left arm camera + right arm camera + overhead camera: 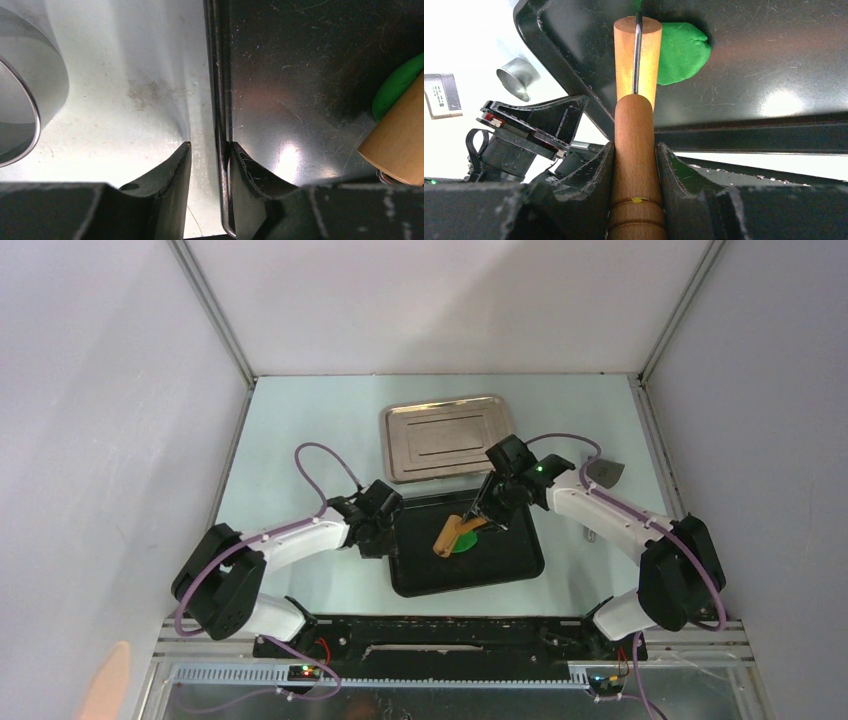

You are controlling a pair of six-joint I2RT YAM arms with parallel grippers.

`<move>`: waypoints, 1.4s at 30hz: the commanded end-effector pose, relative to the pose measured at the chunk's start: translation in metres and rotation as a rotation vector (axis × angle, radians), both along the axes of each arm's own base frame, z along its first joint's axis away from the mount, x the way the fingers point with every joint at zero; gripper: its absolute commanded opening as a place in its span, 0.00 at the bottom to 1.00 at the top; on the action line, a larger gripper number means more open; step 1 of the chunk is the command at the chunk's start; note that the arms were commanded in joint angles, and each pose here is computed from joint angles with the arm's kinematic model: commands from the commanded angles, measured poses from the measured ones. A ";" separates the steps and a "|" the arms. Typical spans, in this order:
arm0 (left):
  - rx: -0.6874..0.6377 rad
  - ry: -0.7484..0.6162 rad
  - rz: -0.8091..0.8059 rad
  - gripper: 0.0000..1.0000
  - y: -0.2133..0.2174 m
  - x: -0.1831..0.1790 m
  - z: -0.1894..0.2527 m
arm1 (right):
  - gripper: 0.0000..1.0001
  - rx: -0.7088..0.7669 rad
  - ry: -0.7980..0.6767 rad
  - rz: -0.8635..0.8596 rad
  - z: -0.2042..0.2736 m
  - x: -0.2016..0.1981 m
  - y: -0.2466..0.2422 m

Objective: Roll out the dumpling wrappers from the dough
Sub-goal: Flatten out the dough on the work surface.

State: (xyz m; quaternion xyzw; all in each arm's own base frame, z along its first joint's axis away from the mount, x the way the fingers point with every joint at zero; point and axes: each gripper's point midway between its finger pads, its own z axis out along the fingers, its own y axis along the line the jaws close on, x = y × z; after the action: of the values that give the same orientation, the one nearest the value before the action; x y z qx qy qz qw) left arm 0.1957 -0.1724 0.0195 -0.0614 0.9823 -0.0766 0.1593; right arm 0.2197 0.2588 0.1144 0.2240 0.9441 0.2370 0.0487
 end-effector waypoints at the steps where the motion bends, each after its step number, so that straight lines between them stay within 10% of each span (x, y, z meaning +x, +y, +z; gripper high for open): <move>1: 0.043 -0.008 -0.003 0.37 0.010 0.001 -0.001 | 0.00 -0.110 0.062 -0.027 -0.032 -0.005 -0.013; 18: 0.033 -0.027 -0.022 0.37 0.007 0.005 0.009 | 0.00 -0.082 0.042 -0.019 -0.037 0.004 -0.004; 30: -0.016 -0.107 -0.075 0.39 -0.001 0.015 0.052 | 0.00 -0.008 -0.195 0.081 0.043 0.015 -0.005; 42: 0.000 -0.119 -0.064 0.39 0.002 0.017 0.058 | 0.00 -0.176 -0.078 0.130 -0.009 0.005 -0.023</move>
State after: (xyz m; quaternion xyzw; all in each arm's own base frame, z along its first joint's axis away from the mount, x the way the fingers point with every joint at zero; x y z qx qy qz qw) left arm 0.2030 -0.1740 0.0652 -0.0250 0.9764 -0.0932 0.1934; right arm 0.2201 0.2357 0.1189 0.1557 0.9649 0.1897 0.0939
